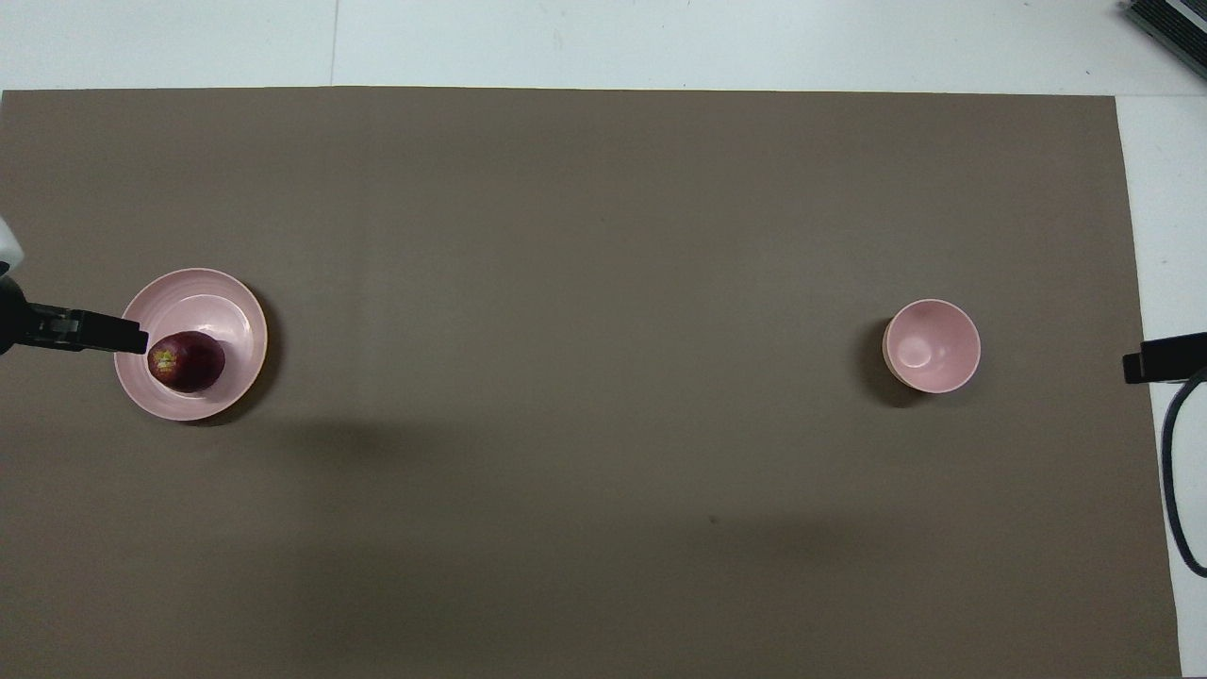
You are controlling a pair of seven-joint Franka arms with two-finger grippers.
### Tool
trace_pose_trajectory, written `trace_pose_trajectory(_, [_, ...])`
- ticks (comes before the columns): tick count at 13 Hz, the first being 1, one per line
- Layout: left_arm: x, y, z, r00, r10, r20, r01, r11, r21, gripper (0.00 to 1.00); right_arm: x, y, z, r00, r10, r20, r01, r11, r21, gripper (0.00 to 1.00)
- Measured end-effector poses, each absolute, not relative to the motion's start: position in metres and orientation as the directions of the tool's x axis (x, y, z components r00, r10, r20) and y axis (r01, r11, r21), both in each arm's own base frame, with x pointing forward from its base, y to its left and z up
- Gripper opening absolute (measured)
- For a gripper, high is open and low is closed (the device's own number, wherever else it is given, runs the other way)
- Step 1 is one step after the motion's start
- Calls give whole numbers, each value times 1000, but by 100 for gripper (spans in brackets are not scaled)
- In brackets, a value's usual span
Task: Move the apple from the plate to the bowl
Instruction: 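Reach the left gripper down over the apple on the pink plate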
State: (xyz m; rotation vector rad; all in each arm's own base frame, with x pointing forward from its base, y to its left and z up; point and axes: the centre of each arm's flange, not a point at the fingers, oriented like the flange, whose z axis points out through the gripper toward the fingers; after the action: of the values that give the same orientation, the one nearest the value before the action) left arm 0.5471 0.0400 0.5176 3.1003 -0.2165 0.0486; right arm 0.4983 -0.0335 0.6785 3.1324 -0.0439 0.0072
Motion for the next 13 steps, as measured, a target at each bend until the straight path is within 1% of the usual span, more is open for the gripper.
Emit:
trace_pose_trajectory(5, [563, 66, 437, 985, -158, 72, -159, -987, 3, 100, 498, -33, 679, 1000, -28, 5, -28, -1000, 9, 100])
trace_pose_trajectory(7, [571, 76, 398, 985, -142, 101, -141, -990, -16, 100, 498, -33, 679, 1000, -28, 5, -28, -1000, 9, 100])
trace_pose_trajectory(9, [567, 81, 361, 984, -133, 115, -131, -991, -27, 100, 498, -33, 679, 1000, -28, 5, -28, -1000, 9, 100])
trace_pose_trajectory(11, [559, 80, 342, 986, -129, 104, -128, -992, -21, 100, 498, -33, 679, 1000, -28, 5, -28, -1000, 9, 100])
trace_pose_trajectory(13, [551, 79, 334, 988, -128, 87, -128, -992, -15, 100, 498, -33, 679, 1000, -28, 5, -28, -1000, 9, 100])
